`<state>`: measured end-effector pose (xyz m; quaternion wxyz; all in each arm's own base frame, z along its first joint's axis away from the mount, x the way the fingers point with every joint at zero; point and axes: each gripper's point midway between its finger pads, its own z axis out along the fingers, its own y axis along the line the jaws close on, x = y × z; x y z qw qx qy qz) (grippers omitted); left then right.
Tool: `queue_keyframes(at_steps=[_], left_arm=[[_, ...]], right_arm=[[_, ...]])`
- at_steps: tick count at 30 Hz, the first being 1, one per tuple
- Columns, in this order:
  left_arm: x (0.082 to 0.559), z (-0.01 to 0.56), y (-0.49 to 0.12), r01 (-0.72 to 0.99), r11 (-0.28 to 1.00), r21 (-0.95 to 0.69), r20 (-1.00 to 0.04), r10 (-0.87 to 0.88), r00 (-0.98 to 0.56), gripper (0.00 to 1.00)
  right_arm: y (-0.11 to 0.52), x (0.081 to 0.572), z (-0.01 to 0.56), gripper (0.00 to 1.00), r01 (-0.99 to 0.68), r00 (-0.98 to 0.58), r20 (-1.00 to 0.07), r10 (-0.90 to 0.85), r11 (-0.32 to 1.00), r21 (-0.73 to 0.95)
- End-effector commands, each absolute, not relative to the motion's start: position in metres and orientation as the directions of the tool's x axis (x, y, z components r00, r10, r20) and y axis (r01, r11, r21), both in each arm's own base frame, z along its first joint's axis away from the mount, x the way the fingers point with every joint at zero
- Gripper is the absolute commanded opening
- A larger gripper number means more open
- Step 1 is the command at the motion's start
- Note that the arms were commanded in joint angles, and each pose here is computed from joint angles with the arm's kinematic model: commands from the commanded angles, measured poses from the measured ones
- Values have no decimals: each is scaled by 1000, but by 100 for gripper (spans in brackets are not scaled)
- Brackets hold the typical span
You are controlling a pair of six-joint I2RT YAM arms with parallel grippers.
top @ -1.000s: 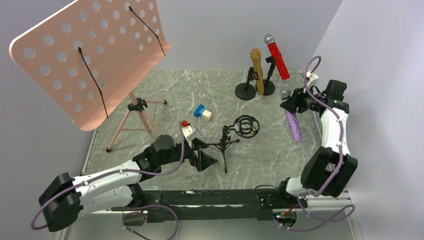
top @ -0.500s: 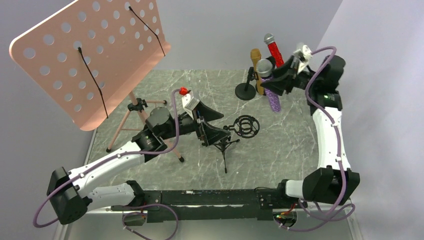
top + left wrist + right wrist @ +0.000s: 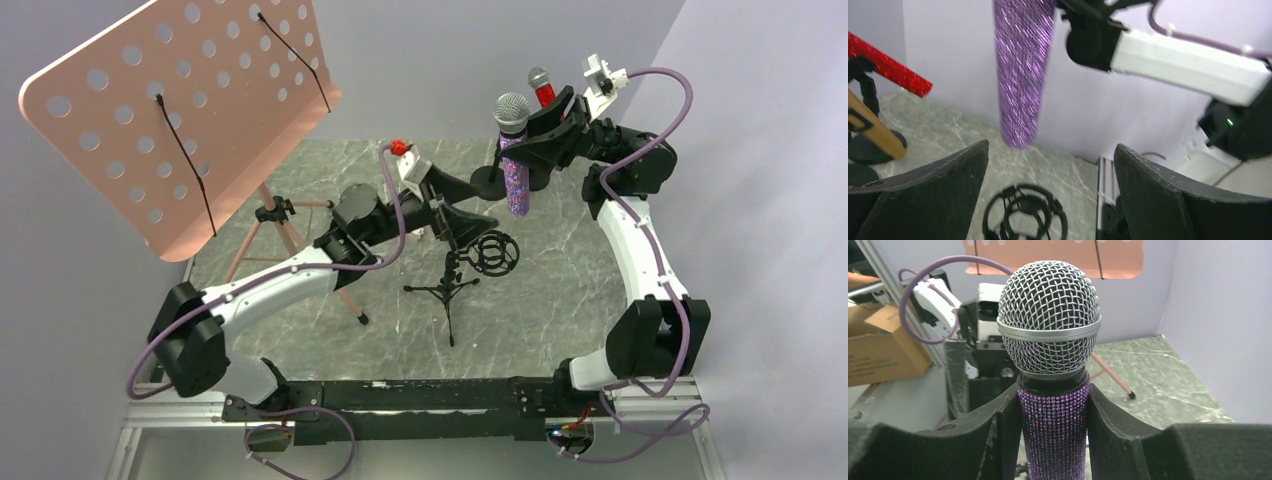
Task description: Attach the microphones to the stand
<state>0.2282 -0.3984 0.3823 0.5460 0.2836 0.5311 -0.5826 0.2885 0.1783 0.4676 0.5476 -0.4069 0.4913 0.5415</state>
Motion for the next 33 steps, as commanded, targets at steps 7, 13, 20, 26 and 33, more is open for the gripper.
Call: queue_keyframes(at_steps=[7, 13, 20, 26, 33], left_arm=[[252, 458, -425, 966, 174, -190, -882, -462, -91, 97], [245, 469, -433, 976, 118, -184, -878, -466, -109, 89], [230, 475, -443, 986, 20, -168, -879, -456, -141, 67], [238, 470, -443, 986, 70, -152, -900, -422, -109, 0], [242, 472, -429, 991, 131, -29, -932, -362, 20, 0]], right_arm=[[196, 245, 492, 11, -995, -7, -970, 242, 97, 32], [199, 250, 484, 11, -994, -28, -969, 246, 91, 52], [199, 252, 481, 11, -993, -33, -969, 243, 103, 60], [199, 252, 478, 12, -992, -44, -971, 235, 102, 70], [198, 248, 474, 42, -994, -35, -978, 204, 95, 56]])
